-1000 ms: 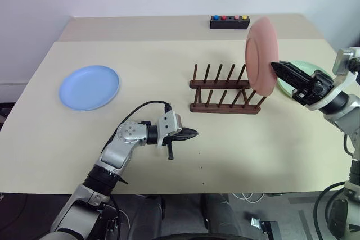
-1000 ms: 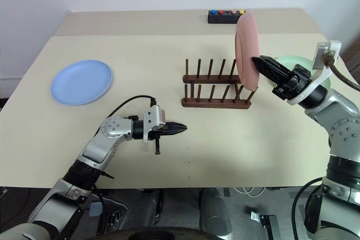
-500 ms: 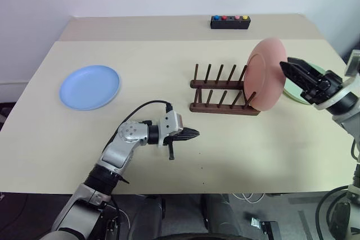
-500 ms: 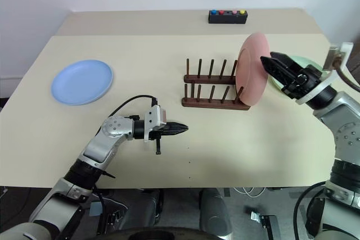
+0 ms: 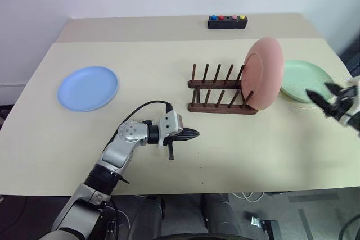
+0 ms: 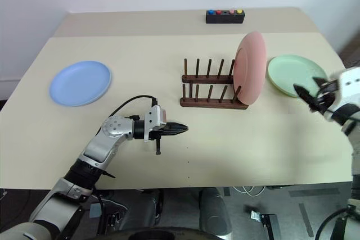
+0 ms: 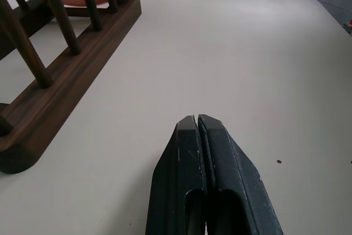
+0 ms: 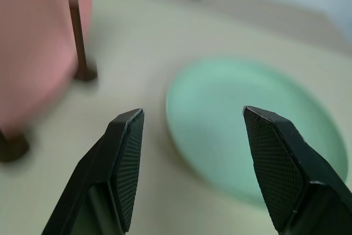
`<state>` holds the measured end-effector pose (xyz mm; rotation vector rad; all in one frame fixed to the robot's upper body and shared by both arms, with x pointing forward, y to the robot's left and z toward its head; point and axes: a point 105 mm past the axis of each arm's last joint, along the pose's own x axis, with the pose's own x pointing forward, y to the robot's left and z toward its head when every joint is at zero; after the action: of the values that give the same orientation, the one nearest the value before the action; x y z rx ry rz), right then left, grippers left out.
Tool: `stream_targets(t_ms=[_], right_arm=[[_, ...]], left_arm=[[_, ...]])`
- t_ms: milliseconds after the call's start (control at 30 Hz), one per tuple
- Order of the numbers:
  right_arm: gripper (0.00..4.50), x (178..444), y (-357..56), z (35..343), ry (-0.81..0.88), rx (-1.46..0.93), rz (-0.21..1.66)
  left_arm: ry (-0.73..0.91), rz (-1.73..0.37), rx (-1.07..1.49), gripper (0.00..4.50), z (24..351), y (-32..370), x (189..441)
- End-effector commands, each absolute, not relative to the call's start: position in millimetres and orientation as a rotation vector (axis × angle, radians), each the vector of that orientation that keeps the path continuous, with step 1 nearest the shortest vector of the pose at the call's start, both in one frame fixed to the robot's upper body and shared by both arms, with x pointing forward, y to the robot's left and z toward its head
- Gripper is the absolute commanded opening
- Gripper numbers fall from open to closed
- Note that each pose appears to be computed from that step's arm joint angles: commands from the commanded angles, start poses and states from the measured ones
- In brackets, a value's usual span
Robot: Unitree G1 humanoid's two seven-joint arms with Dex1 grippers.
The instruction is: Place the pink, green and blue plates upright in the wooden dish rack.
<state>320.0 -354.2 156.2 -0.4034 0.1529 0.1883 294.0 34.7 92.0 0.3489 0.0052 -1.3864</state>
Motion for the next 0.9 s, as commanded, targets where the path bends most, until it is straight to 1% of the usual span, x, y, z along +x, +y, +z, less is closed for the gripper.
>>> stream_targets(t_ms=[33, 133, 233, 367, 433, 467, 500, 600, 767, 900], right_arm=[[2.89, 335, -357, 149, 0.189, -0.636, 0.180], [2.89, 346, -362, 140, 0.225, -0.728, 0.171], [2.89, 352, -365, 131, 0.260, -0.764, 0.178], [2.89, 360, -375, 124, 0.298, -0.803, 0.136], [2.38, 361, -379, 120, 0.314, -0.815, 0.119], [2.05, 361, -381, 119, 0.321, -0.813, 0.108], [1.63, 361, -383, 118, 0.325, -0.811, 0.101], [0.04, 360, -381, 116, 0.314, -0.817, 0.112], [0.04, 356, -381, 121, 0.277, -0.839, 0.103], [0.04, 345, -386, 149, 0.184, -0.923, 0.043]], left_arm=[[-0.048, -1.396, 0.366, 0.00, 104, 31, 296], [-0.050, -1.391, 0.369, 0.00, 105, 32, 297], [-0.048, -1.383, 0.370, 0.00, 104, 34, 297], [-0.046, -1.372, 0.367, 0.00, 104, 37, 295], [-0.047, -1.371, 0.365, 0.00, 105, 38, 294], [-0.049, -1.371, 0.363, 0.00, 107, 39, 293], [-0.051, -1.370, 0.362, 0.00, 107, 40, 293], [-0.055, -1.369, 0.356, 0.00, 110, 41, 292], [-0.071, -1.378, 0.336, 0.00, 114, 39, 290], [-0.086, -1.392, 0.319, 0.00, 118, 35, 288]])
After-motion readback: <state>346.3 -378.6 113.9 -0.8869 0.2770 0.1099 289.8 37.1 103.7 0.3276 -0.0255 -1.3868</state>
